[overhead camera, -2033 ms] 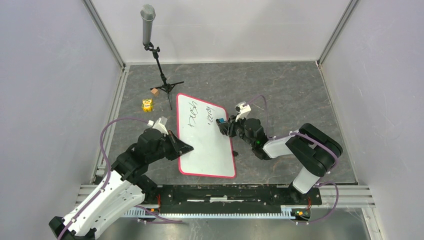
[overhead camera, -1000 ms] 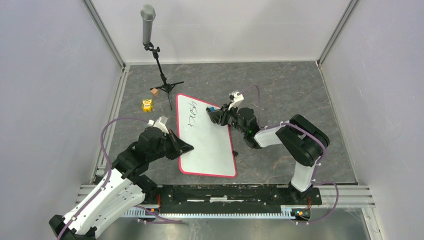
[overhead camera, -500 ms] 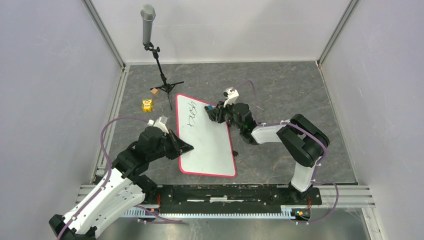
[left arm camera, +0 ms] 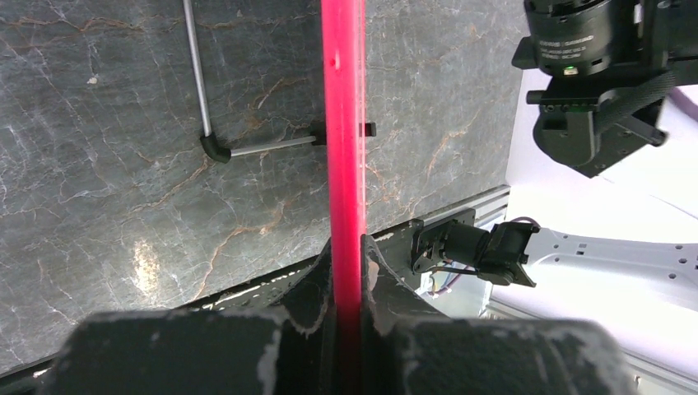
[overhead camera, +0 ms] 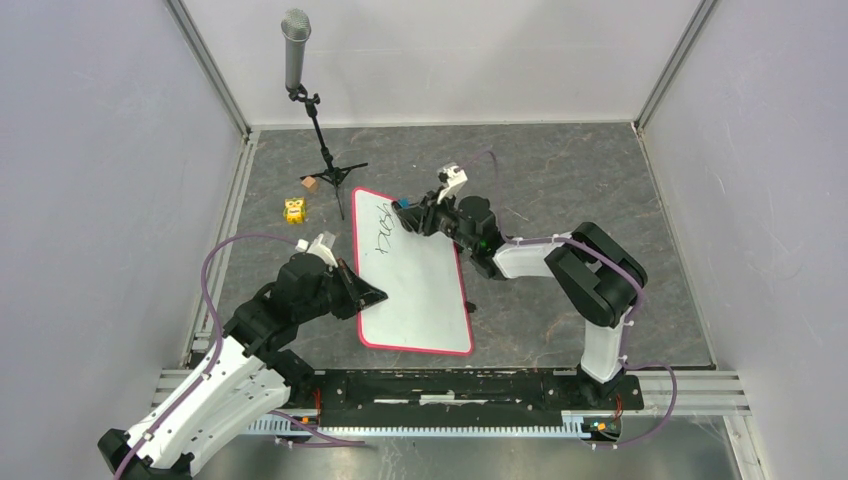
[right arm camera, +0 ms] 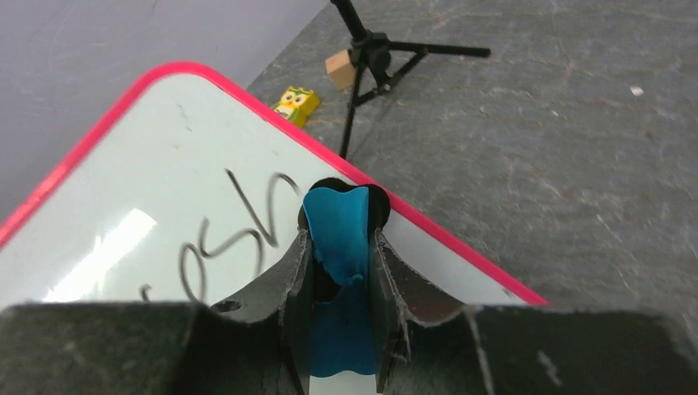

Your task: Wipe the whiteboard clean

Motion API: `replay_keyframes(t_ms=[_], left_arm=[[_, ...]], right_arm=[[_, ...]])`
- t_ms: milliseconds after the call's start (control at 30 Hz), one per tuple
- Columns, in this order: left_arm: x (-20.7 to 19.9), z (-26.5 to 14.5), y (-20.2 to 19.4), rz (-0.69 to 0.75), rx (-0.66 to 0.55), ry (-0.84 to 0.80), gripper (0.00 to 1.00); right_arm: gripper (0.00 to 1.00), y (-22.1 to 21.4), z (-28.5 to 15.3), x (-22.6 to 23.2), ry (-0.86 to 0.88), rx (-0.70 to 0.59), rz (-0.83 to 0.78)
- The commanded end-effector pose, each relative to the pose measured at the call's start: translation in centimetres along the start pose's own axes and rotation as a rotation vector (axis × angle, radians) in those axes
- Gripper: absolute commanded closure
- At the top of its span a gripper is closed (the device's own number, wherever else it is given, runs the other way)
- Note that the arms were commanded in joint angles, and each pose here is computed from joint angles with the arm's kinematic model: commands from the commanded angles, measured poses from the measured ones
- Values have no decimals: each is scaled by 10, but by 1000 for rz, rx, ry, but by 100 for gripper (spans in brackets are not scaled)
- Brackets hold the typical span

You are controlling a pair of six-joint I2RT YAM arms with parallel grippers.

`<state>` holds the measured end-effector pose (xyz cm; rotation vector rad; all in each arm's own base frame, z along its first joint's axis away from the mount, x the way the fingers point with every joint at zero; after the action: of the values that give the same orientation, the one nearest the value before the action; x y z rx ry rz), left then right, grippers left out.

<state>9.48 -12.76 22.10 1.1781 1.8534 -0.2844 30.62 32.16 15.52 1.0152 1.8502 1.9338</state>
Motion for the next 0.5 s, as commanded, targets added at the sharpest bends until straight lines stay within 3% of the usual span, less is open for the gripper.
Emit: replay_keyframes(t_ms=[0, 467], left_arm=[[38, 8, -23, 142, 226, 160, 98], [35, 2, -22, 145, 189, 112, 98]], right_arm=[[77, -83, -45, -29, -101, 337, 127], [77, -97, -67, -58, -241, 411, 160]])
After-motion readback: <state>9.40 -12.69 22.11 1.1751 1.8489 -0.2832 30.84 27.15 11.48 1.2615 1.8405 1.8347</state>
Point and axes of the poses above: each gripper's point midway between its finger pads, its own z axis out along the fingers, its own x axis along the line the jaws close on, y = z × x, the point moved 10 cm from there along -z, back along the fingers, and after that the axes turned 7 degrees about -z, right-handed, at the moved point
